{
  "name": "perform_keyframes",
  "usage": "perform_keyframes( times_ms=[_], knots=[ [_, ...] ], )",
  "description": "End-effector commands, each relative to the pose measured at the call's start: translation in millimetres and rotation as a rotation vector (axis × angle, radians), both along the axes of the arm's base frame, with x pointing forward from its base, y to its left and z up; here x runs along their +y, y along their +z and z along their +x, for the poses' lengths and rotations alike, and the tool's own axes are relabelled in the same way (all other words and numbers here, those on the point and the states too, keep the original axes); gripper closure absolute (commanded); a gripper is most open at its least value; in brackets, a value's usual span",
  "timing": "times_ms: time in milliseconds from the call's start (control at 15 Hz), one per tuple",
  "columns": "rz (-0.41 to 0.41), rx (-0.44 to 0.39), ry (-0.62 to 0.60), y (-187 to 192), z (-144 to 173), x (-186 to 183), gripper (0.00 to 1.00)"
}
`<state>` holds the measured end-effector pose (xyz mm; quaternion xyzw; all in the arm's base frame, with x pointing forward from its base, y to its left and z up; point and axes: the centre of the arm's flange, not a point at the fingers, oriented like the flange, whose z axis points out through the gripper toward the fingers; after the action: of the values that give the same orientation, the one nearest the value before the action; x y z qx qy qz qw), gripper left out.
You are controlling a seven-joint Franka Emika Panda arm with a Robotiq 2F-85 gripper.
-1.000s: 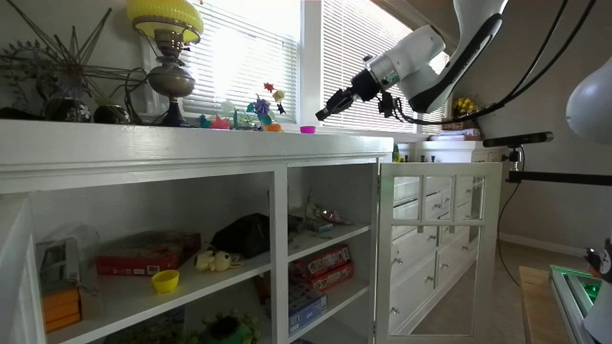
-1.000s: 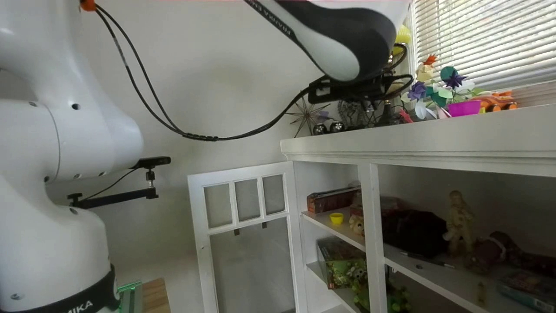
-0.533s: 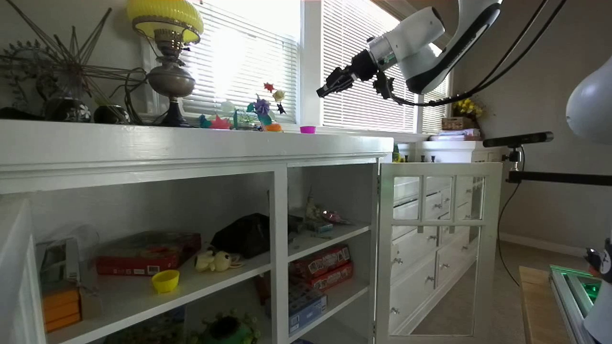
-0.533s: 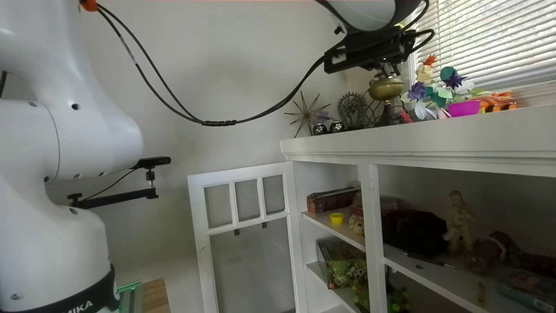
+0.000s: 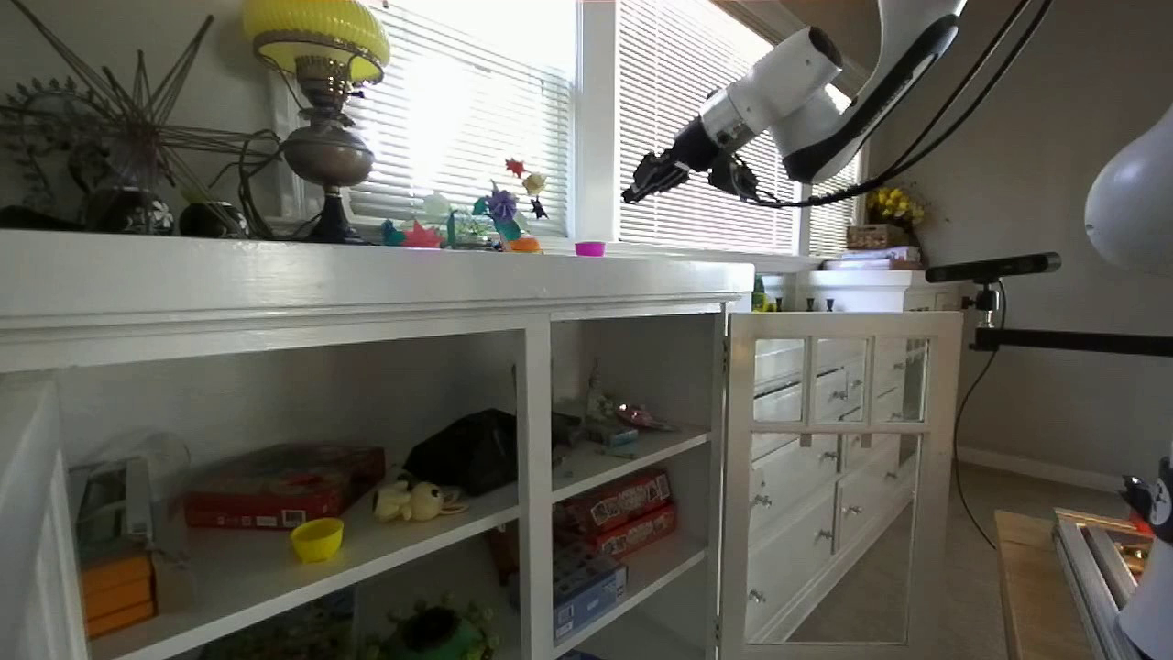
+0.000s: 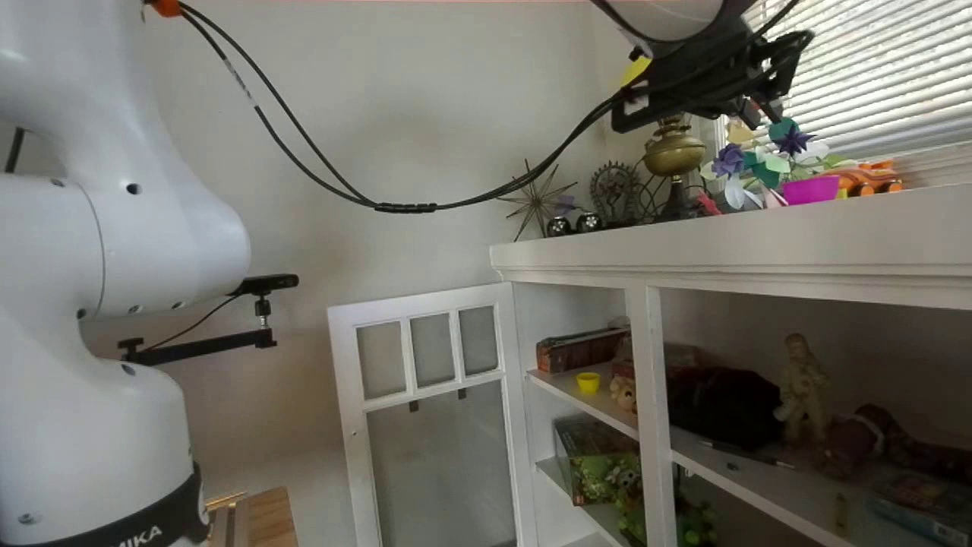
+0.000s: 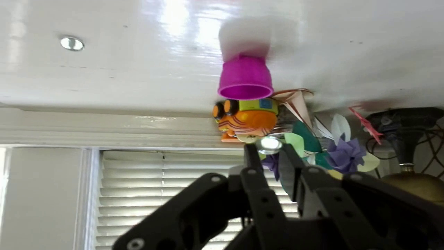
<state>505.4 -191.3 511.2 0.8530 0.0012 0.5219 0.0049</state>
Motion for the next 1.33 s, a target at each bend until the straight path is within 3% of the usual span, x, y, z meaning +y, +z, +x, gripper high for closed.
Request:
perform_keyframes(
  times_ms=[0,600,1267],
  knots=[
    [0.021,0.003,-0.048,3.4,17.0,-16.2,0.95],
    [0.021,-0.040,-0.043,9.4,20.7,-27.3,0.95],
    [0.070,-0.042,-0.021,-11.2,60.6,-28.3,0.95]
  ],
)
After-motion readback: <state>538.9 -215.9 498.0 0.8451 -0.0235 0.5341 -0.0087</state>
